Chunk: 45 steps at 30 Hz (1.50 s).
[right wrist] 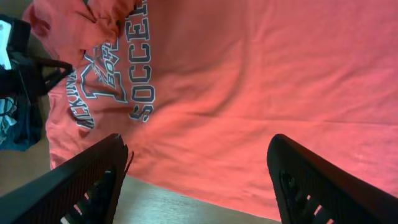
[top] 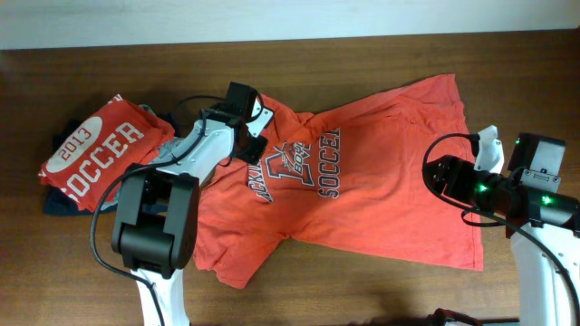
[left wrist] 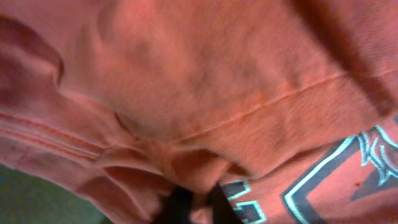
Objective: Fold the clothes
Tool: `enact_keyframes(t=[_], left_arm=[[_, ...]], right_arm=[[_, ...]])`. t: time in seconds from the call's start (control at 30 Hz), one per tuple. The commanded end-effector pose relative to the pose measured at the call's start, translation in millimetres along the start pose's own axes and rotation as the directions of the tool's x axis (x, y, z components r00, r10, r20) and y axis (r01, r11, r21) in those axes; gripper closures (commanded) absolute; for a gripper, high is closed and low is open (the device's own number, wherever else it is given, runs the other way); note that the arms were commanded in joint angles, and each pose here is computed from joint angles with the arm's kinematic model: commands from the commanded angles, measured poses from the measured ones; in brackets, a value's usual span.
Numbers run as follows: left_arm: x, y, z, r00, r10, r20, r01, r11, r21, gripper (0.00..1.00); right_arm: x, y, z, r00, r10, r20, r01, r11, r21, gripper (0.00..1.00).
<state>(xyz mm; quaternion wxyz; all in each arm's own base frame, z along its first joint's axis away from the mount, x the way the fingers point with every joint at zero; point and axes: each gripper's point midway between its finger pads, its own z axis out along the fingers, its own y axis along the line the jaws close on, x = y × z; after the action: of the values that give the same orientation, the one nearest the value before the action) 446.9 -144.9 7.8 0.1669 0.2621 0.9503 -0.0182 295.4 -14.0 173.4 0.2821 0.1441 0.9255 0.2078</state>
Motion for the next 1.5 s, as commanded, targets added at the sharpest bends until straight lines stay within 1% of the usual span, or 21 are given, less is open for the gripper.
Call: enact_keyframes(t=[0.0,0.17,0.27,0.37,0.47,0.53,0.7,0.73,0.77,0.8,0.83,0.87,0.9,0.97,1.0,1.03,1.17,1.33,1.37,1.4,1.47], left_arm=[[-5,6,1,1.0,0.01,0.0,-0.01,1.0,-0.026,1.0],[-30,12,-42,1.0,0.01,0.008,-0.009,0.999,-0.031,1.0],[-48,24,-74,1.0,0.01,0.023,-0.008,0.996,-0.088,1.0],[-69,34,-97,0.997,0.012,0.077,-0.002,0.991,-0.134,1.0],[-86,41,-103,0.99,0.013,0.141,0.01,0.987,-0.158,1.0],[-88,43,-103,0.989,0.009,0.15,0.015,0.987,-0.159,0.99],[-70,39,-100,0.997,0.006,0.077,0.005,0.99,-0.143,0.99],[-68,39,-99,0.998,0.005,0.067,0.004,0.99,-0.141,0.94],[-65,39,-99,0.998,0.003,0.056,0.005,0.99,-0.143,0.79],[-62,42,-99,0.999,-0.001,0.044,0.008,0.989,-0.15,0.59],[-57,45,-99,1.0,-0.007,0.028,0.011,0.987,-0.159,0.47],[-53,49,-100,1.0,-0.019,0.012,0.021,0.985,-0.169,0.39],[-44,54,-100,0.999,-0.052,-0.015,0.048,0.982,-0.182,0.35],[-33,57,-100,0.995,-0.088,-0.049,0.077,0.981,-0.179,0.34],[-27,59,-101,0.992,-0.109,-0.07,0.095,0.979,-0.178,0.28],[-22,60,-103,0.988,-0.133,-0.081,0.117,0.977,-0.178,0.27],[6,58,-112,0.954,-0.249,-0.164,0.22,0.959,-0.178,0.26],[30,36,-125,0.925,-0.269,-0.268,0.256,0.963,-0.083,0.27],[33,33,-129,0.921,-0.274,-0.278,0.265,0.962,-0.07,0.31],[35,30,-135,0.914,-0.291,-0.283,0.284,0.957,-0.067,0.39],[37,29,-153,0.909,-0.321,-0.268,0.312,0.947,-0.077,0.45]], right_arm=[[-2,1,-1,1.0,-0.02,0.002,0.02,1.0,0.006,0.27],[-2,1,-1,1.0,-0.02,0.002,0.02,1.0,0.006,0.26],[-3,-2,-1,1.0,-0.023,0.008,0.022,0.999,0.024,0.26],[-7,-8,-1,0.999,-0.028,0.024,0.026,0.998,0.063,0.26],[-10,-9,-1,0.999,-0.031,0.034,0.029,0.997,0.066,0.26],[-10,-9,-1,0.999,-0.03,0.033,0.028,0.997,0.066,0.26],[-7,-12,5,1.0,-0.018,0.01,0.017,0.998,0.068,0.26],[-5,-14,7,1.0,-0.012,-0.001,0.012,0.998,0.07,0.26],[-2,-16,11,1.0,-0.001,-0.018,0.002,0.997,0.071,0.26],[3,-19,15,0.999,0.022,-0.041,-0.019,0.997,0.075,0.26],[7,-22,19,0.997,0.047,-0.065,-0.042,0.996,0.08,0.26],[14,-26,24,0.993,0.069,-0.097,-0.061,0.994,0.086,0.26],[22,-30,30,0.985,0.095,-0.144,-0.082,0.992,0.096,0.26],[35,-35,37,0.97,0.132,-0.205,-0.111,0.988,0.11,0.26],[39,-37,39,0.962,0.149,-0.229,-0.125,0.985,0.118,0.26],[45,-38,41,0.953,0.167,-0.254,-0.139,0.982,0.126,0.26],[62,-43,40,0.919,0.231,-0.321,-0.184,0.968,0.169,0.25],[74,-42,35,0.899,0.247,-0.362,-0.193,0.965,0.18,0.24],[74,-41,34,0.898,0.248,-0.363,-0.193,0.965,0.18,0.25],[75,-40,32,0.9,0.246,-0.361,-0.192,0.965,0.179,0.25],[74,-37,27,0.907,0.232,-0.35,-0.181,0.968,0.171,0.25]])
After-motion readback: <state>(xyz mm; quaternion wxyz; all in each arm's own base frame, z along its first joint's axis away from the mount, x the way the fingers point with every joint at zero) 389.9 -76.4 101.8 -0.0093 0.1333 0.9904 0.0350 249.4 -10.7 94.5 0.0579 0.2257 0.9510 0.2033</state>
